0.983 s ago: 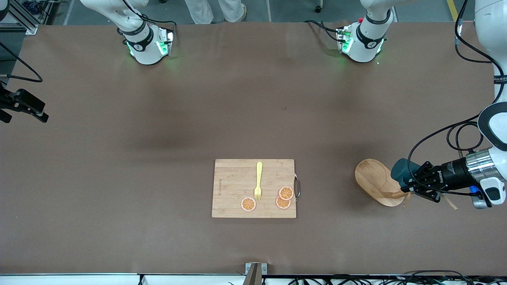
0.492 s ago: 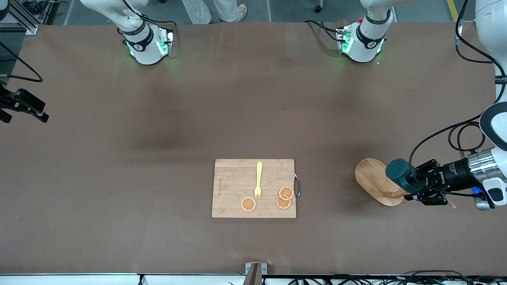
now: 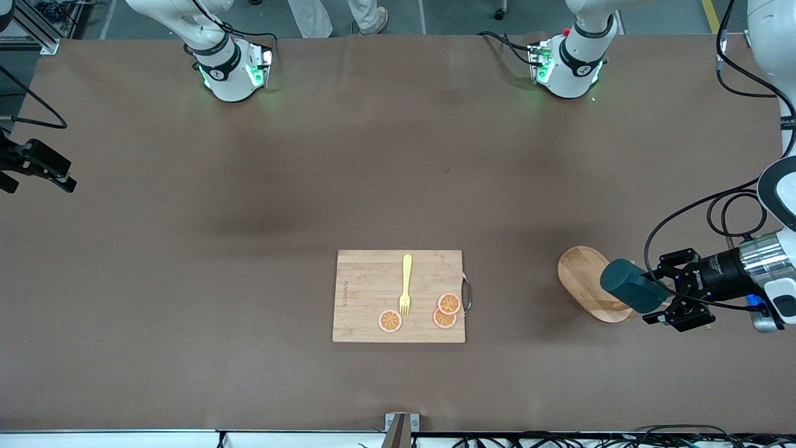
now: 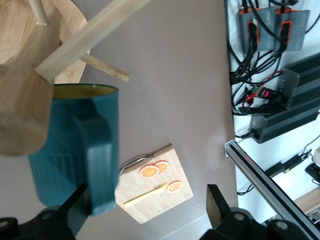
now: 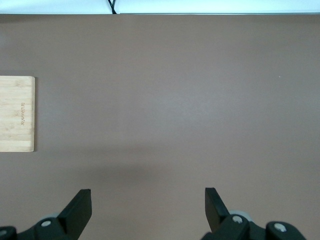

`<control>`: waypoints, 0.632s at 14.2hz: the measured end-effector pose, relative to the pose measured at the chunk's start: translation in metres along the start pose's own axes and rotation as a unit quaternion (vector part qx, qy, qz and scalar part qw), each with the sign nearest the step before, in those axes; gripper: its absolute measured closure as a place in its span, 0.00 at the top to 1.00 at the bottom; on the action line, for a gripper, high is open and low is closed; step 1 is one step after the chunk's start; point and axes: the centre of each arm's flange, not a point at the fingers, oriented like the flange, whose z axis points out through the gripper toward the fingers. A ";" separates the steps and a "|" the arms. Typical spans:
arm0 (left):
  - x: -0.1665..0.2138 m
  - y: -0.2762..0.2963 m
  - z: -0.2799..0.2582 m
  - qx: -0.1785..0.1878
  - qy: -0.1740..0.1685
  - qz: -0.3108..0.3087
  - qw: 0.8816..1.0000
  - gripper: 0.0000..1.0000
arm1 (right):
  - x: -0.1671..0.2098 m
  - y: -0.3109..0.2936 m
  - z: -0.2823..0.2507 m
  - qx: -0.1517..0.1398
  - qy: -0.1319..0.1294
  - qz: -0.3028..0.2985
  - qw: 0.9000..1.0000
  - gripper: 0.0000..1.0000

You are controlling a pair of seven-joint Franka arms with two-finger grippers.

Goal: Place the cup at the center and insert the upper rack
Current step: 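Hang the mug handle onto a peg of the wooden mug tree, then open the left gripper and withdraw it from the mug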

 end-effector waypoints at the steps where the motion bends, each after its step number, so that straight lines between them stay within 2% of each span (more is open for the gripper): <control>1: -0.004 0.002 -0.005 0.000 0.005 0.005 1.000 1.00 | 0.000 0.000 0.000 0.000 0.000 0.000 1.000 1.00; 5: -0.022 0.009 -0.038 -0.002 0.038 0.032 0.999 1.00 | 0.000 0.000 0.000 0.000 0.000 0.000 1.000 1.00; 9: -0.047 0.016 -0.082 -0.001 0.088 0.068 0.994 1.00 | 0.000 0.000 0.000 0.000 0.000 0.000 1.000 1.00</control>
